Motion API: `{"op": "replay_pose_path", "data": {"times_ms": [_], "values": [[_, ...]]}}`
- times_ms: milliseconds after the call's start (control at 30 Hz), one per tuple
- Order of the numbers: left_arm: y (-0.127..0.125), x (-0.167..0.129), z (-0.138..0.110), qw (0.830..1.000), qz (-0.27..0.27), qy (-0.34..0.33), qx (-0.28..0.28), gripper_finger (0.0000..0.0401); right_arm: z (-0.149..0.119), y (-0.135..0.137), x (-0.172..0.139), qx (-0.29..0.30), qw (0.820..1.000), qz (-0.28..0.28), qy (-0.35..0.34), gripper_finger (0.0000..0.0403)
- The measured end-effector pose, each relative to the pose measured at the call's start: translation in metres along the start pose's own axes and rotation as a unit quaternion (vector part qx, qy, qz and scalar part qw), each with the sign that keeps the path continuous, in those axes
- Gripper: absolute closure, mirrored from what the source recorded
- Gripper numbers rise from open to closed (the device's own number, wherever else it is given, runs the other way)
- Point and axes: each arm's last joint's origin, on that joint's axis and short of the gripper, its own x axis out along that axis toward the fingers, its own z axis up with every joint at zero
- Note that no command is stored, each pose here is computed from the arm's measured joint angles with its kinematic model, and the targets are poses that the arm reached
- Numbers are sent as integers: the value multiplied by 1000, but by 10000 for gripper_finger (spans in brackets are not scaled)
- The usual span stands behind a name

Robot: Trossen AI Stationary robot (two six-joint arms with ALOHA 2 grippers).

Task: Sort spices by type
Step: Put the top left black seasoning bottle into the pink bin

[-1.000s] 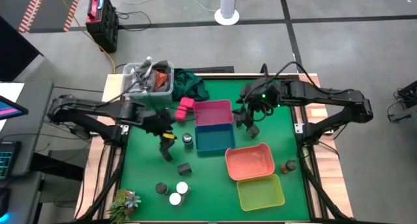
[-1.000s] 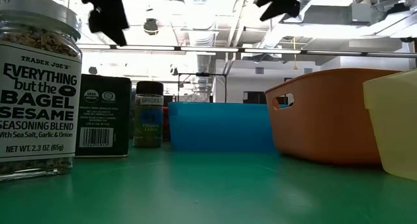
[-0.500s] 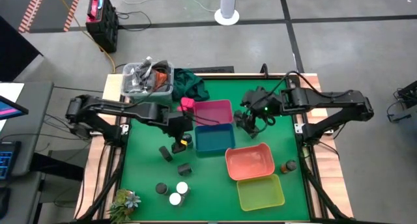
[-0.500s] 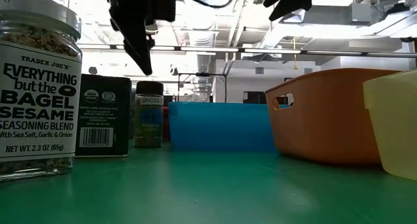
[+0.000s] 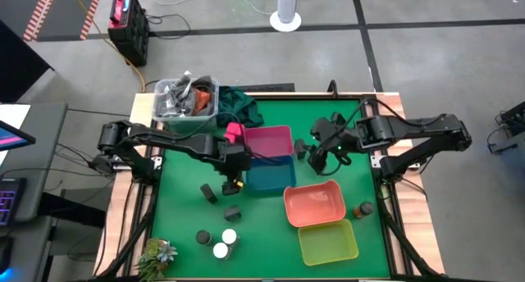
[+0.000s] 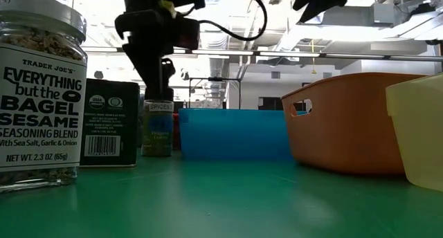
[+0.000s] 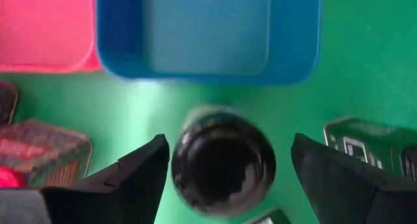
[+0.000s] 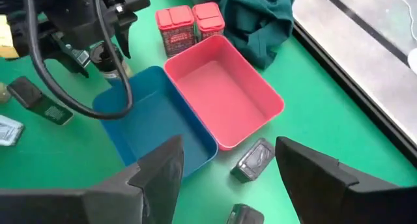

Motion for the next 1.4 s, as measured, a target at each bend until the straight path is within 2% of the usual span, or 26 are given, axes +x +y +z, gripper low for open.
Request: {"op": "replay_pose_path", "data": {"times_ms": [100,200,467,733,933,1133,1300,1400], "values": [[0,-1,5,1000,5,-30,6,96,-2,1,-1,-1,1000,-11,-1,132],[0,-1,4,1000,6,-23,15,115,-6,0,-5,-4,1000,-24,5,132],[0,-1,2,999,0,-9,35,207,-7,-9,-12,1,999,-38,1,132],[1,-5,-1,1000,-17,-1,22,207,-6,-15,-14,10,999,-44,-2,132],[18,-35,-8,1000,-9,-21,-5,205,-5,-18,-17,12,999,-42,-8,132],[45,-58,-6,995,5,-84,-53,205,-4,-17,-15,16,999,-43,-9,132],[65,-72,3,983,-39,-147,-106,205,-4,-16,-15,16,999,-41,-9,132],[73,-81,8,979,-39,-169,-109,205,-4,-16,-15,17,999,-41,-10,132]]}}
